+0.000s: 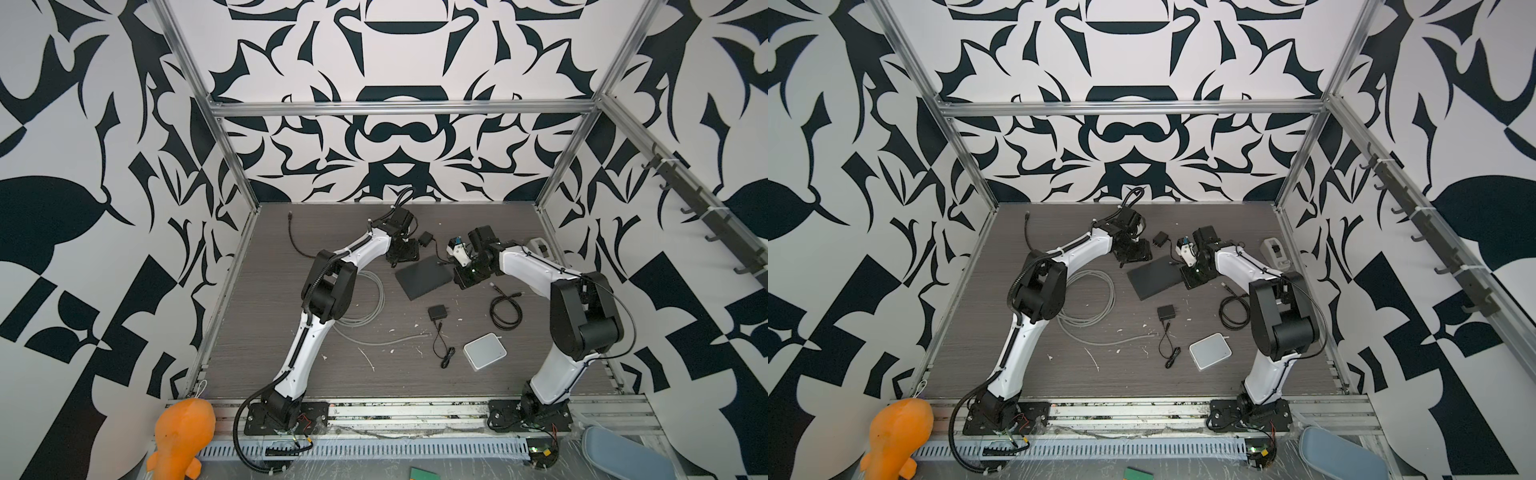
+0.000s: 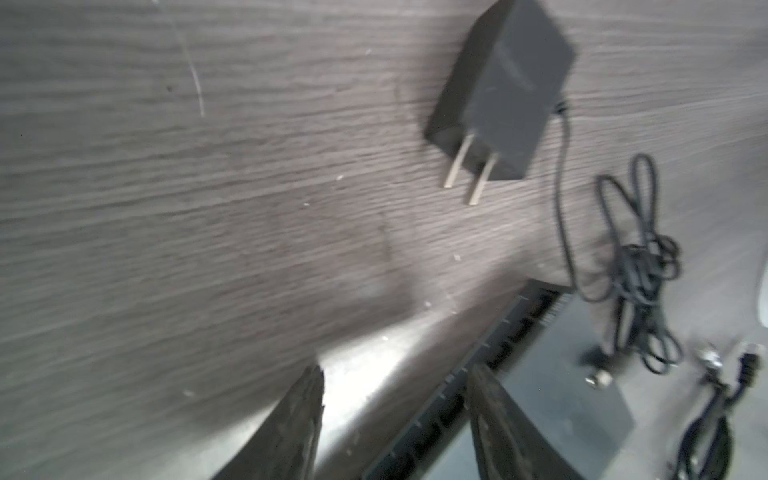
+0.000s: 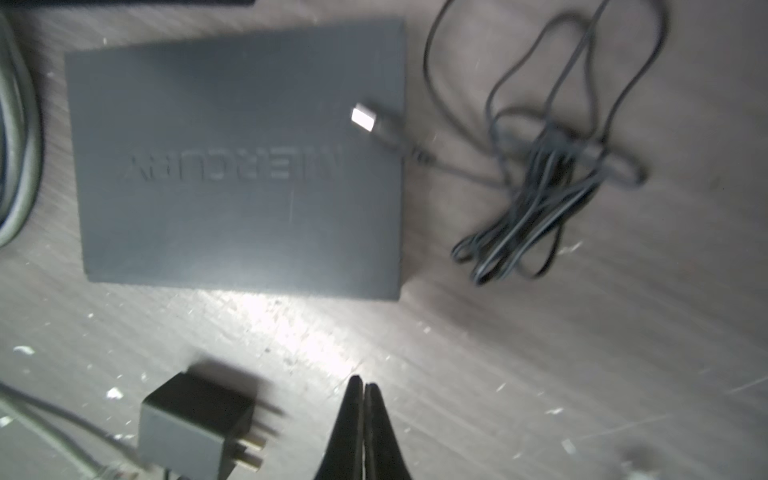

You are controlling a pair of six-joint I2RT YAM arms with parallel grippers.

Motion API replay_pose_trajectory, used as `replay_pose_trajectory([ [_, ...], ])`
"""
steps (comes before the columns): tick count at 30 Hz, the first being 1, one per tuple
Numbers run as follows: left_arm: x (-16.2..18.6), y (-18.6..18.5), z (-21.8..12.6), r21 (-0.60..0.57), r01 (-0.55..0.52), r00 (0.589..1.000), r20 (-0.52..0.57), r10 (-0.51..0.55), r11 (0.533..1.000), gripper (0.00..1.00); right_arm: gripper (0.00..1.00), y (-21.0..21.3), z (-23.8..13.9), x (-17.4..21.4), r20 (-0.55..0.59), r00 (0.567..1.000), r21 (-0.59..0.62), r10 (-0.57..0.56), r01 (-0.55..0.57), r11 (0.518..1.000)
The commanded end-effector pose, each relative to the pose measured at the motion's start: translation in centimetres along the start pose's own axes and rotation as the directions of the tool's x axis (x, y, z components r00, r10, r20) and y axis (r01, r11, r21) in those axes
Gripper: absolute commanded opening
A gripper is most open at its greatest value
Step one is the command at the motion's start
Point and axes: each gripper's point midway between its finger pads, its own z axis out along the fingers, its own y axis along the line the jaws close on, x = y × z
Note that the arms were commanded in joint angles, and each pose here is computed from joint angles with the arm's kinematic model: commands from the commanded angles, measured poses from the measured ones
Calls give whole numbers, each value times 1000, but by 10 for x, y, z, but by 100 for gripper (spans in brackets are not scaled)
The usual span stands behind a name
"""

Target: Insert the plug into the switch port

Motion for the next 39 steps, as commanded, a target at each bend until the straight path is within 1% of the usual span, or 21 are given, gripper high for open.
replay_pose_trajectory([
  [1,3,9,2,-39,8,1000,-22,-9,999,59,12,4,-11,-7,49,997,-8,65,-65,998],
  [4,1,13,-3,-42,44,999,-16,-44,998,59,19,-6,-19,-35,138,989,20,54,-58,998],
  [7,-2,10,-9,-20,50,999,-8,-50,999,59,28,-11,-30,-68,222,974,-24,46,-42,999],
  [8,-2,9,-10,-13,40,999,-10,-40,999,59,28,-13,-29,-73,223,973,-40,65,-57,998],
  [10,-3,5,-8,9,14,1000,-14,-14,1000,59,29,-17,-25,-72,145,969,-92,198,-186,978],
  [12,-3,3,-5,24,-9,1000,-10,10,1000,59,34,-15,-21,-64,104,940,-136,324,-309,941],
  [14,-1,1,-1,46,-23,1000,-19,24,999,59,39,-8,-22,-57,100,887,-192,451,-428,883],
  [16,2,0,1,60,-31,999,-31,33,998,59,41,-2,-19,-46,73,820,-220,568,-542,811],
  [18,5,-1,2,69,-31,999,-42,34,997,59,44,3,-10,-37,42,781,-248,623,-596,764],
  [22,7,-2,1,77,-33,998,-47,37,996,59,45,9,4,-33,29,741,-295,671,-635,714],
  [27,15,3,5,69,-43,996,-74,48,997,59,46,22,20,-39,18,724,-344,690,-643,684],
  [30,26,5,6,80,-36,994,-101,44,996,59,46,23,27,-53,46,718,-382,694,-630,677],
  [35,48,10,0,87,-22,990,-139,34,996,56,46,39,33,-83,51,758,-439,650,-568,696],
  [39,67,14,-9,97,-5,986,-164,21,995,50,46,55,41,-102,42,798,-470,602,-516,717],
])
